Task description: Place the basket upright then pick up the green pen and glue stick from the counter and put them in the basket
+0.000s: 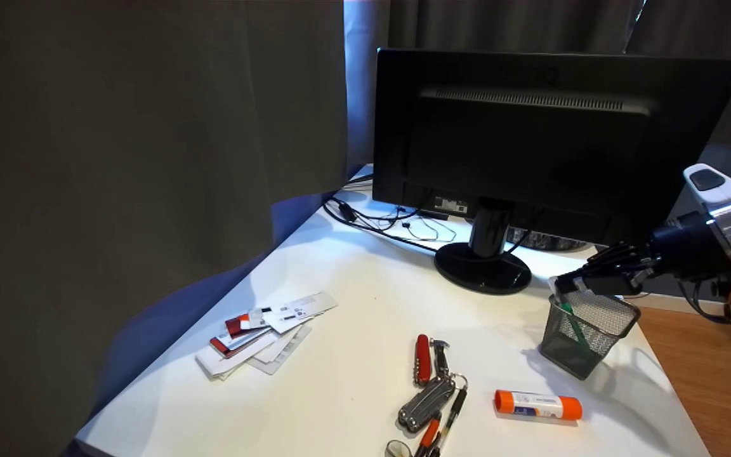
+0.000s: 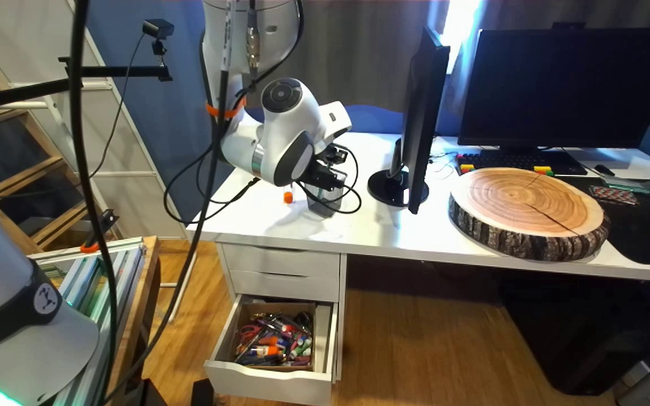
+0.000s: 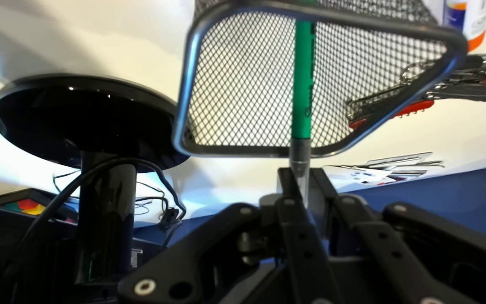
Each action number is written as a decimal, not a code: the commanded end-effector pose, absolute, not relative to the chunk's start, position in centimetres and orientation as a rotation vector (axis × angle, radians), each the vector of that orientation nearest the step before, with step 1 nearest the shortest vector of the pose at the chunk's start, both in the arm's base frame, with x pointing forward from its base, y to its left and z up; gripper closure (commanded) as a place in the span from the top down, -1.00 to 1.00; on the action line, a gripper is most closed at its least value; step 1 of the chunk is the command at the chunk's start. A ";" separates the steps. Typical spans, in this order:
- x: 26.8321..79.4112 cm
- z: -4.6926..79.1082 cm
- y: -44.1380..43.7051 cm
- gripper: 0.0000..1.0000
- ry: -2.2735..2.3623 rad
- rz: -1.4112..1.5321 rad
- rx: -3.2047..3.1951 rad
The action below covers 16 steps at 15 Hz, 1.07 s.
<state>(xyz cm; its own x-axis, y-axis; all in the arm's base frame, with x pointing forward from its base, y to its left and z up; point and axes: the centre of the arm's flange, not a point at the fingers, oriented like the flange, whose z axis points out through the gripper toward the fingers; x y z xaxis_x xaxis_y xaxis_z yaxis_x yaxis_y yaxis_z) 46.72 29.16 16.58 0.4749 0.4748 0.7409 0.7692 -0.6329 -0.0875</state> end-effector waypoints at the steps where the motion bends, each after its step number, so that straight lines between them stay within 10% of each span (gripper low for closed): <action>1: 46.5 16.8 28.6 -0.11 -1.035 -0.971 -2.320; 9: 45.6 20.8 28.6 0.97 -1.040 -1.005 -2.347; 16: 42.2 22.7 34.2 1.00 -1.267 -0.773 -2.381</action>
<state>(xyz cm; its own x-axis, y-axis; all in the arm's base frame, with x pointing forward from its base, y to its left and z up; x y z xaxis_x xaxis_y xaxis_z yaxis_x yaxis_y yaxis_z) 44.09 31.83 21.04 0.4533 0.5809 0.6761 0.8093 -0.5861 -0.0390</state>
